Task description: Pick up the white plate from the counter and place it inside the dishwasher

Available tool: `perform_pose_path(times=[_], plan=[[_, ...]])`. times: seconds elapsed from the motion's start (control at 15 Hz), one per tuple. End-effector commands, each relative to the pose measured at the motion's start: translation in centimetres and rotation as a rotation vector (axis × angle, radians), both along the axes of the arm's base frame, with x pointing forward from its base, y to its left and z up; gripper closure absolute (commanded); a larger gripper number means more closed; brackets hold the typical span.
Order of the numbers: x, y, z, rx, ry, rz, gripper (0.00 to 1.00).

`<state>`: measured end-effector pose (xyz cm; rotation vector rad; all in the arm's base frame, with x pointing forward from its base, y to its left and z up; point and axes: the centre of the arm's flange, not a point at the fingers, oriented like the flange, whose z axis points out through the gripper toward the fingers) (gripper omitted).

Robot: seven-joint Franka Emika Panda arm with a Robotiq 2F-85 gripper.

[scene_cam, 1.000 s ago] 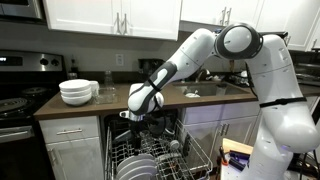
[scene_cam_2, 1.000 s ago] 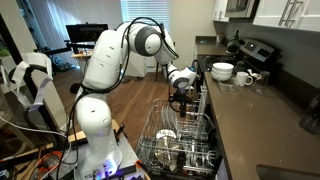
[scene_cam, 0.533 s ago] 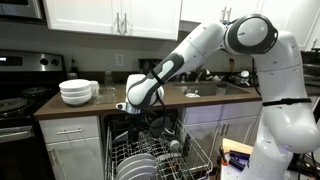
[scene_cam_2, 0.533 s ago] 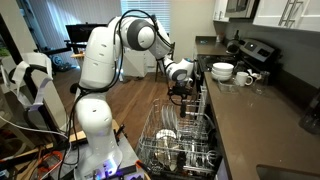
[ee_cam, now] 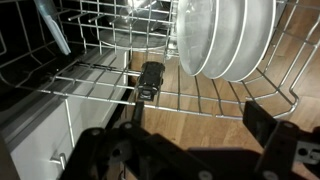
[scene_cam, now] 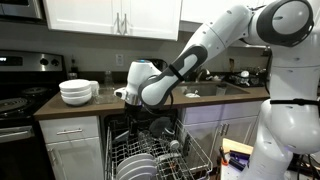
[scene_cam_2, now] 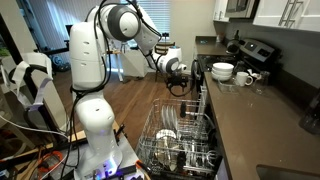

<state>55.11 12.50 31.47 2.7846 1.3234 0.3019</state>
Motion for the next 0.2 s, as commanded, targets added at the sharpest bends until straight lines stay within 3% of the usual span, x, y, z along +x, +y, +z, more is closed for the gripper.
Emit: perform_pose_path(times=[0.0,0.13], plan=[[-0.32,0.04,0.25,-0.002,-0.006,-0.001,0.00],[-0.59,-0.06,0.42,-0.004,-0.008,-0.001,0.00]])
